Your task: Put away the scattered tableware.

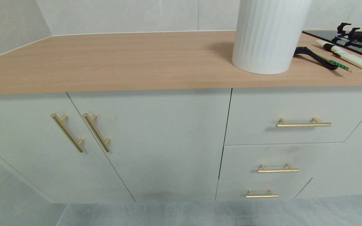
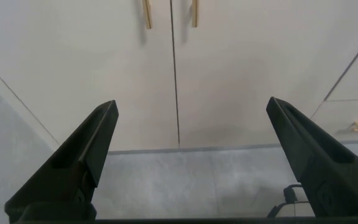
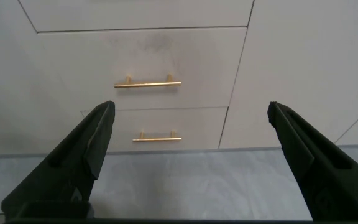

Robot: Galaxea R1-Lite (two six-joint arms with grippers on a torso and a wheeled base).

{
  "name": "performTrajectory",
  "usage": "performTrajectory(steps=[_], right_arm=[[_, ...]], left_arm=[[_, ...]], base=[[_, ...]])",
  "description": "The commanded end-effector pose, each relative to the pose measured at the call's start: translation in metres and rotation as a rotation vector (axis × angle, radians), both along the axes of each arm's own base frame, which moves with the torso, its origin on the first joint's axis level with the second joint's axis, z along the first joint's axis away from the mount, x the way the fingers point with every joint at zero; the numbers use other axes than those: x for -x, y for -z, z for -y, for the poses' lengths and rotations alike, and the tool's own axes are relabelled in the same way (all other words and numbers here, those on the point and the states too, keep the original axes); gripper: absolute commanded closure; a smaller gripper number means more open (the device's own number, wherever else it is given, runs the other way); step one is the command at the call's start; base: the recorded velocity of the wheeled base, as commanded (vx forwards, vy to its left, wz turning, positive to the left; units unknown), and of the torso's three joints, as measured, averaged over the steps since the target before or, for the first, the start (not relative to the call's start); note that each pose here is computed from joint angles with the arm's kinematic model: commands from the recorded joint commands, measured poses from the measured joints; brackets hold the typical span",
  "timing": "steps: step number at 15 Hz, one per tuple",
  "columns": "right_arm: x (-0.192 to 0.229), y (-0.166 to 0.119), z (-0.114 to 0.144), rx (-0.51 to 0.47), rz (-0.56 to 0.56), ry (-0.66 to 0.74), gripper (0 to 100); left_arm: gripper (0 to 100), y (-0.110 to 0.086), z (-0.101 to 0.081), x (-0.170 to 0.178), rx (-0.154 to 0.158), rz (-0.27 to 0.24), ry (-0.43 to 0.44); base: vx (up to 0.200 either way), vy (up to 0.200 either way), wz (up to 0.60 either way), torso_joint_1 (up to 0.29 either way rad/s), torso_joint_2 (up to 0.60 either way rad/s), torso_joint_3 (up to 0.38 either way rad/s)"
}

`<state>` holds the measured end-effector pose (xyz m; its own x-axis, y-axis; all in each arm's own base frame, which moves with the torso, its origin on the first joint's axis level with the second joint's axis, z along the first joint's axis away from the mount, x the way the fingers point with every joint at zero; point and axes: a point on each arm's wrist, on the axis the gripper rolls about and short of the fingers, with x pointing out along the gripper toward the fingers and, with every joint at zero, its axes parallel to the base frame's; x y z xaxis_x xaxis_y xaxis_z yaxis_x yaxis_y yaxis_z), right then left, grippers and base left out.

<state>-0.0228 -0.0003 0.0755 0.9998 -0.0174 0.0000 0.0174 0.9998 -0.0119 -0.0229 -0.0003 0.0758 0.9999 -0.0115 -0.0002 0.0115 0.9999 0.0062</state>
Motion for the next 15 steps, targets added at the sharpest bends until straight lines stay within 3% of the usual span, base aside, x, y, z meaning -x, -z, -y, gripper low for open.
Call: performTrajectory(steps=[1,8,9,10,12,15], right_arm=[[0.000,0.000,0.000,0.000,-0.002,-0.001,0],[0.000,0.000,0.000,0.011,0.001,-0.005,0],[0.002,-0.008,0.000,0.007,0.038,-0.008,0],[0.010,-0.036,-0.001,-0.004,0.132,-0.033,0],[0.004,-0.047,-0.001,-0.013,0.043,-0.093,0],[-0.038,-0.050,-0.005,-0.035,-0.298,-0.221,0]], left_arm=[[0,0.000,0.000,0.000,0.000,-0.001,-0.001],[0,0.000,0.000,0.000,0.000,-0.001,-0.001],[0,0.000,0.000,0.000,0.000,-0.001,-0.001],[0,0.000,0.000,0.000,0.000,-0.001,-0.001],[0,0.000,0.000,0.000,0.000,-0.001,-0.001],[0,0.000,0.000,0.000,0.000,-0.001,-0.001]], base=[[0.000,0.000,0.00,0.000,0.00,0.000],[0.000,0.000,0.00,0.000,0.00,0.000],[0.000,0.000,0.00,0.000,0.00,0.000],[0.000,0.000,0.00,0.000,0.00,0.000],[0.000,0.000,0.00,0.000,0.00,0.000],[0.000,0.000,0.00,0.000,0.00,0.000]])
